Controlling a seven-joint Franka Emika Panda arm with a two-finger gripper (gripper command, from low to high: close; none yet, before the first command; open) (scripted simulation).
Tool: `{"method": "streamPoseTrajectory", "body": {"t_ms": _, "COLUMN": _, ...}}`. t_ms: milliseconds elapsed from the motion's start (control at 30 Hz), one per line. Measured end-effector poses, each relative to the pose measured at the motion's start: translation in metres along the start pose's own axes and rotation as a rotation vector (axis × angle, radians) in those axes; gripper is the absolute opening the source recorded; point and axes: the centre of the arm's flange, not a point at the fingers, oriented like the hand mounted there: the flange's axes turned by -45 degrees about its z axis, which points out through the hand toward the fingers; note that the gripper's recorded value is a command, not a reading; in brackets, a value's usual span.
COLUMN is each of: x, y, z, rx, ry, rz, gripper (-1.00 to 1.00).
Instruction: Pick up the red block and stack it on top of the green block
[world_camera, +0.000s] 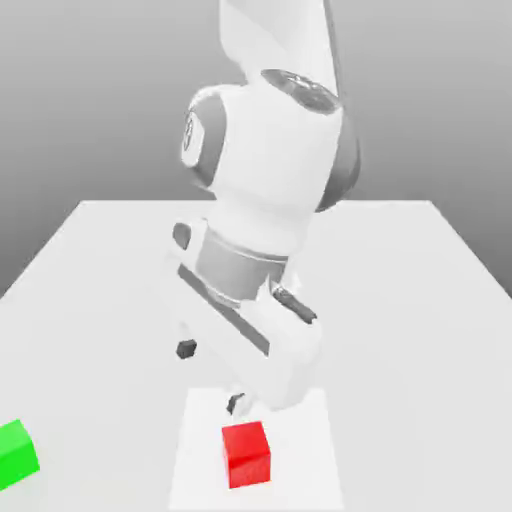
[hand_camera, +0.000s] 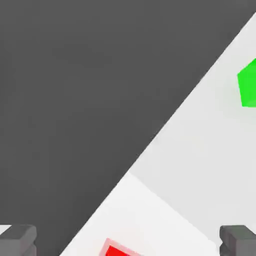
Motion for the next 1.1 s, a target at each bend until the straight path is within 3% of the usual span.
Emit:
{"method": "streamPoseTrajectory", "body": {"t_ms": 600, "x": -0.033, "y": 0.013, "z": 0.055, "rx": 0.055, "ry": -0.234, "rz": 0.372, "gripper": 0.00}}
{"method": "streamPoseTrajectory", "body": {"t_ms": 867, "x": -0.047, "y": 0.006, "z": 0.109, "rx": 0.069, "ry": -0.249, "rz": 0.410, "gripper": 0.00}}
{"method": "streamPoseTrajectory", "body": {"t_ms": 900, "x": -0.049, "y": 0.006, "z": 0.116, "rx": 0.068, "ry": -0.251, "rz": 0.411, "gripper": -1.00}}
{"method": "streamPoseTrajectory", "body": {"t_ms": 1100, "x": -0.050, "y": 0.005, "z": 0.119, "rx": 0.069, "ry": -0.251, "rz": 0.411, "gripper": -1.00}}
